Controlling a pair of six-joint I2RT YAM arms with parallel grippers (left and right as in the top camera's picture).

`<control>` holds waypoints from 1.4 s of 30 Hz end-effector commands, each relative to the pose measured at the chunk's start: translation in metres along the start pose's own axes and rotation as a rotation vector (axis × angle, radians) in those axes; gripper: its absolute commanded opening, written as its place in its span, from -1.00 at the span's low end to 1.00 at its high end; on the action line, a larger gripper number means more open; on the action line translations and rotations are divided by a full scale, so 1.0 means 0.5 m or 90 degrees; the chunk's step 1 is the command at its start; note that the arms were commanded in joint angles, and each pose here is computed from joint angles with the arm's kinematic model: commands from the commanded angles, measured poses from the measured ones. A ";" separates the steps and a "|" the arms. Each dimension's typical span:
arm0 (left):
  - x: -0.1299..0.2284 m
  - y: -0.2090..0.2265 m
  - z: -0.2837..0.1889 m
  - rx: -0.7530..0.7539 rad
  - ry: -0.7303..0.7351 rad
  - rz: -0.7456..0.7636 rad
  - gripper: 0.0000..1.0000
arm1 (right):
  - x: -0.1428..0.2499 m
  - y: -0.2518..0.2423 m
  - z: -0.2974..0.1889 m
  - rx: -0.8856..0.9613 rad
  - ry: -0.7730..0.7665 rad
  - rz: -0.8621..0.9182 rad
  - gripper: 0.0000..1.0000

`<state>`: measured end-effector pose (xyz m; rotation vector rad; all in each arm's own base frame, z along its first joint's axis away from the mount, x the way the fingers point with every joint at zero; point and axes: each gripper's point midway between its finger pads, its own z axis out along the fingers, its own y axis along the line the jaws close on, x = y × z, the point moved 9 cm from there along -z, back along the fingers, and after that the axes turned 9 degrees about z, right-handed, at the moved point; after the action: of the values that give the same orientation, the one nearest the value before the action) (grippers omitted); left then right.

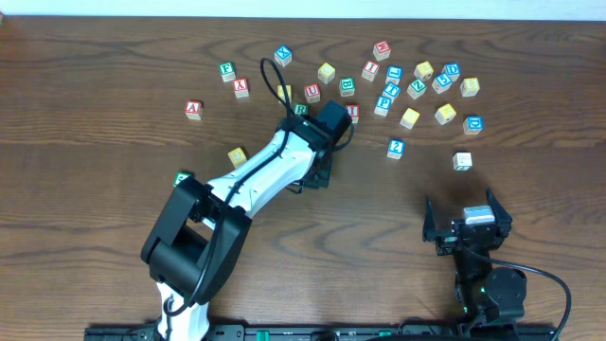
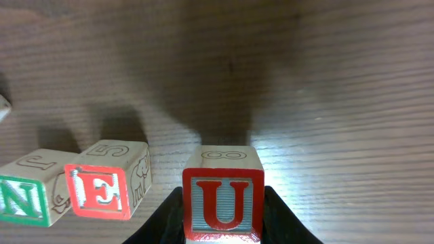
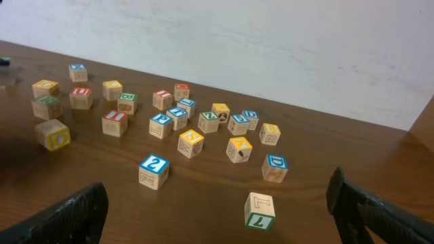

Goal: Spell out NEURIPS

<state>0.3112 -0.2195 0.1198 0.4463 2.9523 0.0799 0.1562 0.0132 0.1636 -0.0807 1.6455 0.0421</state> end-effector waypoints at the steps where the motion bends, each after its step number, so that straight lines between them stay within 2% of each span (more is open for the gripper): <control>1: 0.007 0.007 -0.001 -0.013 -0.012 -0.014 -0.56 | 0.001 -0.003 0.000 0.005 0.000 -0.004 0.98; 42: 0.014 0.047 0.038 -0.033 -0.017 -0.071 -0.57 | 0.001 -0.003 0.000 0.005 0.000 -0.004 0.99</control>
<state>0.3176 -0.1993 0.1036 0.2938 2.9244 0.1186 0.1562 0.0132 0.1636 -0.0807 1.6455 0.0421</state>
